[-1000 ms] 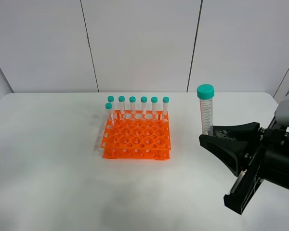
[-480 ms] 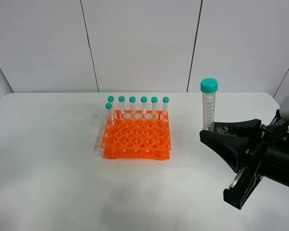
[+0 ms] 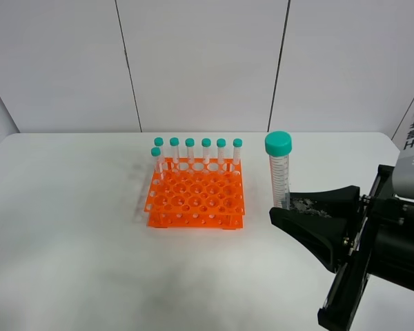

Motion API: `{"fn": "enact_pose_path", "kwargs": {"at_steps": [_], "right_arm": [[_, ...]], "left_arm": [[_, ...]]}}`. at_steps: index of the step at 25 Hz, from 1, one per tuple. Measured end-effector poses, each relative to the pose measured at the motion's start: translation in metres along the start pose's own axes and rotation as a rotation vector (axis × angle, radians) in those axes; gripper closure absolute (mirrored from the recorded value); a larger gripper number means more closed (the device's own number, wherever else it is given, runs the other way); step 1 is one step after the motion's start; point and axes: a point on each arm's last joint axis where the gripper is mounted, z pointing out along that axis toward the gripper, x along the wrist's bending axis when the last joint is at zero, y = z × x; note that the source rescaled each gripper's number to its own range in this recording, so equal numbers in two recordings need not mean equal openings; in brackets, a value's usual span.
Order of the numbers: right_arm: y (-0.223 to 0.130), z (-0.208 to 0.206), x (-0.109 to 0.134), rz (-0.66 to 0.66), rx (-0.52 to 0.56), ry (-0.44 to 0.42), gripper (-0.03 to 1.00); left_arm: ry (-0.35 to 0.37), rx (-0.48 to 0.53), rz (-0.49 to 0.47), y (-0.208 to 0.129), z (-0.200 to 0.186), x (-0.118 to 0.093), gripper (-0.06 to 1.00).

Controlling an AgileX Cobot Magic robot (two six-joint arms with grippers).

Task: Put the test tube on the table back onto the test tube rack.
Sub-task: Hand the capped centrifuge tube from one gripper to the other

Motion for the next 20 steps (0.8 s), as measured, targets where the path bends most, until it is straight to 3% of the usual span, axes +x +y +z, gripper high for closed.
{"fn": "enact_pose_path", "kwargs": {"at_steps": [11, 20], "right_arm": [[-0.001, 0.0, 0.0, -0.009, 0.006, 0.004, 0.95], [-0.001, 0.0, 0.0, -0.011, 0.008, 0.005, 0.95]], "left_arm": [[-0.028, -0.004, 0.034, 0.001, -0.003, -0.002, -0.06], [-0.282, -0.106, 0.072, 0.031, -0.03, -0.019, -0.06]]}}
